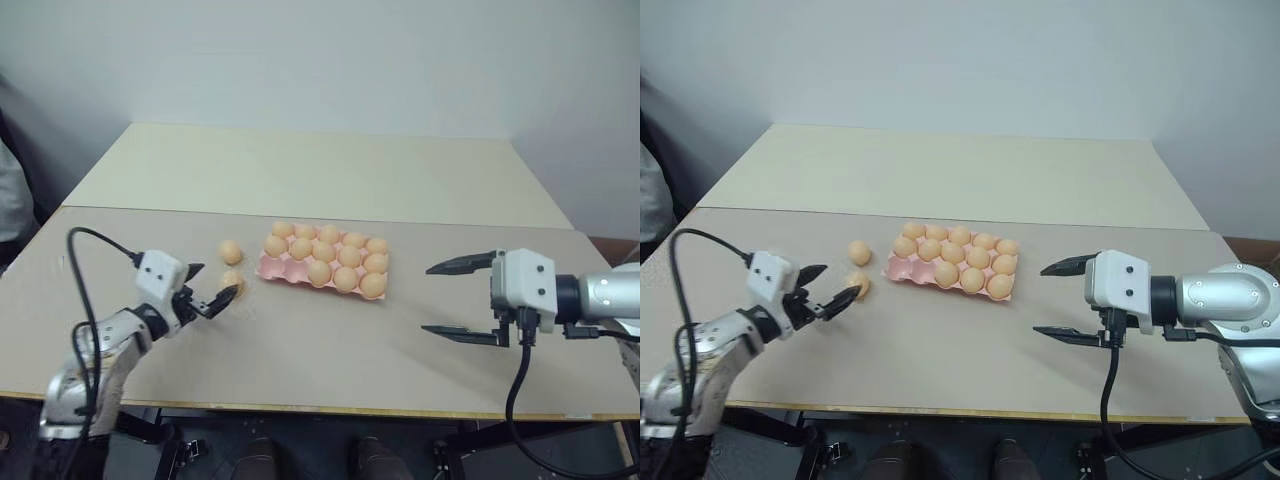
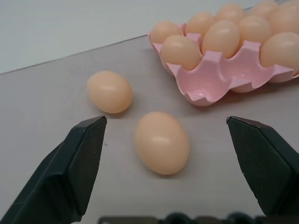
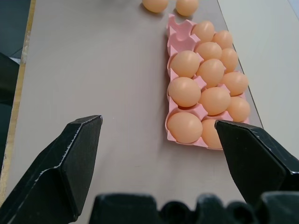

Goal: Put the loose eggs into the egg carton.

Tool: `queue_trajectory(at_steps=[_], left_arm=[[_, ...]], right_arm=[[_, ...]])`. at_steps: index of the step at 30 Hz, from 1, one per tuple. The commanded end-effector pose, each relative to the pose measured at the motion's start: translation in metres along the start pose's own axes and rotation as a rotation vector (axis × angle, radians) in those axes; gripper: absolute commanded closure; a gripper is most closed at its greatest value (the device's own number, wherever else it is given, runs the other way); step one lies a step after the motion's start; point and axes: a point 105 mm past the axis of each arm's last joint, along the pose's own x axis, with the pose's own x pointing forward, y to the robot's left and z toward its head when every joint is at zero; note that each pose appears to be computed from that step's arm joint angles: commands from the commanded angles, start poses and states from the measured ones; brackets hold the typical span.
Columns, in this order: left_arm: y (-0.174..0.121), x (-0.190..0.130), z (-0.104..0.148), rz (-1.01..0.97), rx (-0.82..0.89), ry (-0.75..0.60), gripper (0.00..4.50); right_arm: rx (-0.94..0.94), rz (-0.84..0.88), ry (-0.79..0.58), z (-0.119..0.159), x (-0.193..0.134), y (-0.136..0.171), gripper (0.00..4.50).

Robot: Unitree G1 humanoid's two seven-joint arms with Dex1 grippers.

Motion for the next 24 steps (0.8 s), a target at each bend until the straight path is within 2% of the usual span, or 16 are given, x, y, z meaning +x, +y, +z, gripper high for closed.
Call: queue_trajectory(at_steps=[1,10,13,19,20,24], left_arm=[[0.001,0.014,-0.004,0.027,0.053,0.028,0.01],[-0.004,0.042,-0.01,0.01,0.013,0.008,0.01],[-0.005,0.044,-0.011,0.005,0.007,0.004,0.64],[-0.005,0.047,-0.014,0.003,0.012,0.012,2.56],[-0.005,0.047,-0.014,0.006,0.014,0.013,2.69],[-0.007,0.042,-0.013,-0.02,0.028,0.012,2.7]], right_arm=[[-0.038,-0.031,0.002,0.01,-0.006,-0.004,0.0],[-0.029,-0.057,0.032,0.008,-0.011,-0.001,0.0],[-0.026,-0.063,0.035,0.008,-0.012,-0.001,0.0],[-0.027,-0.075,0.043,0.009,-0.014,-0.001,0.0],[-0.027,-0.075,0.043,0.009,-0.014,-0.001,0.0],[-0.029,-0.079,0.045,0.009,-0.014,-0.001,0.0]])
